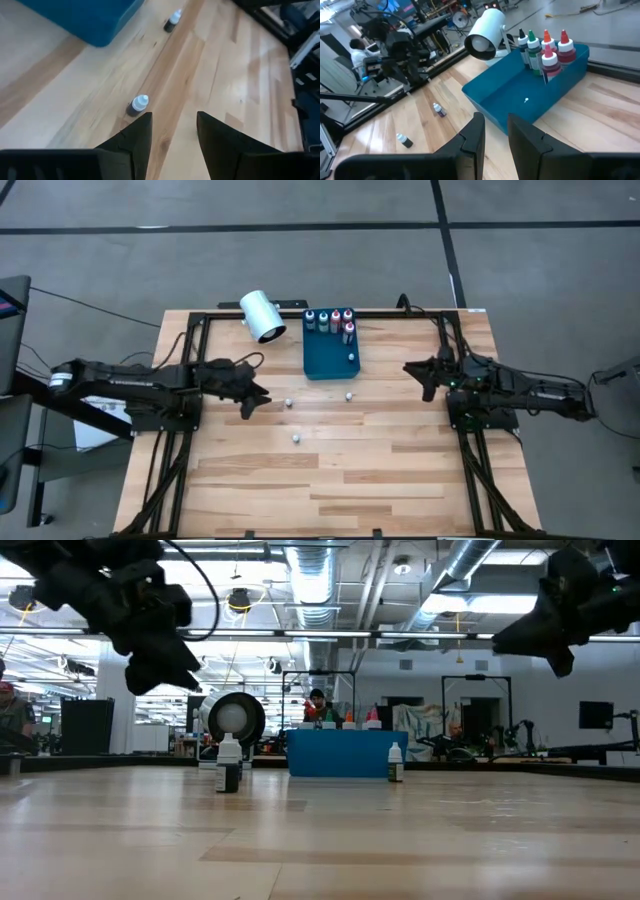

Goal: Pick & Place food coloring
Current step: Put the small purple food coloring bottle into the blue bin

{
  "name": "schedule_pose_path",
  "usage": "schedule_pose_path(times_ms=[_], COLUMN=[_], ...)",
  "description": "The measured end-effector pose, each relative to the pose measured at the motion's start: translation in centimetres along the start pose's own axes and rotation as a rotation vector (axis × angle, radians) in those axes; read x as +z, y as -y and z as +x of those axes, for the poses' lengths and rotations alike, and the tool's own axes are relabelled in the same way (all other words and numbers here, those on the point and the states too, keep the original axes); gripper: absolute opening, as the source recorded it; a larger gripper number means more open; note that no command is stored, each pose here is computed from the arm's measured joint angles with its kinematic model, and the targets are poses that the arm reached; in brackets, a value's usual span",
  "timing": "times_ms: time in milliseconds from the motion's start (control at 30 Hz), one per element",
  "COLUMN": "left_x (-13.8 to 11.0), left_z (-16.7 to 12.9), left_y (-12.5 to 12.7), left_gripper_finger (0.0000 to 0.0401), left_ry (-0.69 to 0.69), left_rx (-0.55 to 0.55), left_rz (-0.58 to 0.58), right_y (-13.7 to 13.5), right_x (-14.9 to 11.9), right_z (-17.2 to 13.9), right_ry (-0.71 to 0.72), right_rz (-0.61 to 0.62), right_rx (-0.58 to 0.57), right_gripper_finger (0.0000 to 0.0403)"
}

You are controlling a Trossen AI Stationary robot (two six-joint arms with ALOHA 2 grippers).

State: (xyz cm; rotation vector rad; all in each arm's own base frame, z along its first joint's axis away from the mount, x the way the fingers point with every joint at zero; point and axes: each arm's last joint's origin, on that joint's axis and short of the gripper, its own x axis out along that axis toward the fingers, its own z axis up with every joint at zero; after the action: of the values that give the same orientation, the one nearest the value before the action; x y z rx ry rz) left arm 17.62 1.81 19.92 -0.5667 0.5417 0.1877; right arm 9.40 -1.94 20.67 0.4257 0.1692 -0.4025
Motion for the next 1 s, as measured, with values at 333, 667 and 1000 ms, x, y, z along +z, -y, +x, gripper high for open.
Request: schedule_pose_path(times_ms=[333, 667, 1000], left_x=[1.2, 1.8, 2.2], left_z=[4.1, 7.9, 8.4], left_y=[0.4, 0.6, 0.5], left_gripper_finger=[0.0146, 0.0146, 0.0146], left_ry=[-0.154, -0.265, -0.235], left_rx=[0.060, 0.079, 0.158], left_rz=[-0.018, 0.017, 0.003], right_y=[0.5, 1.1, 1.1], right_x=[-0.8, -1.9, -1.9], right_z=[-0.7, -0.7, -0.7], right_ry=[0.070, 0.083, 0.083], right_rz=[-0.003, 0.024, 0.024], right_rx=[0.035, 0.042, 0.043], right_gripper_finger=[0.0071, 0.0071, 0.0071])
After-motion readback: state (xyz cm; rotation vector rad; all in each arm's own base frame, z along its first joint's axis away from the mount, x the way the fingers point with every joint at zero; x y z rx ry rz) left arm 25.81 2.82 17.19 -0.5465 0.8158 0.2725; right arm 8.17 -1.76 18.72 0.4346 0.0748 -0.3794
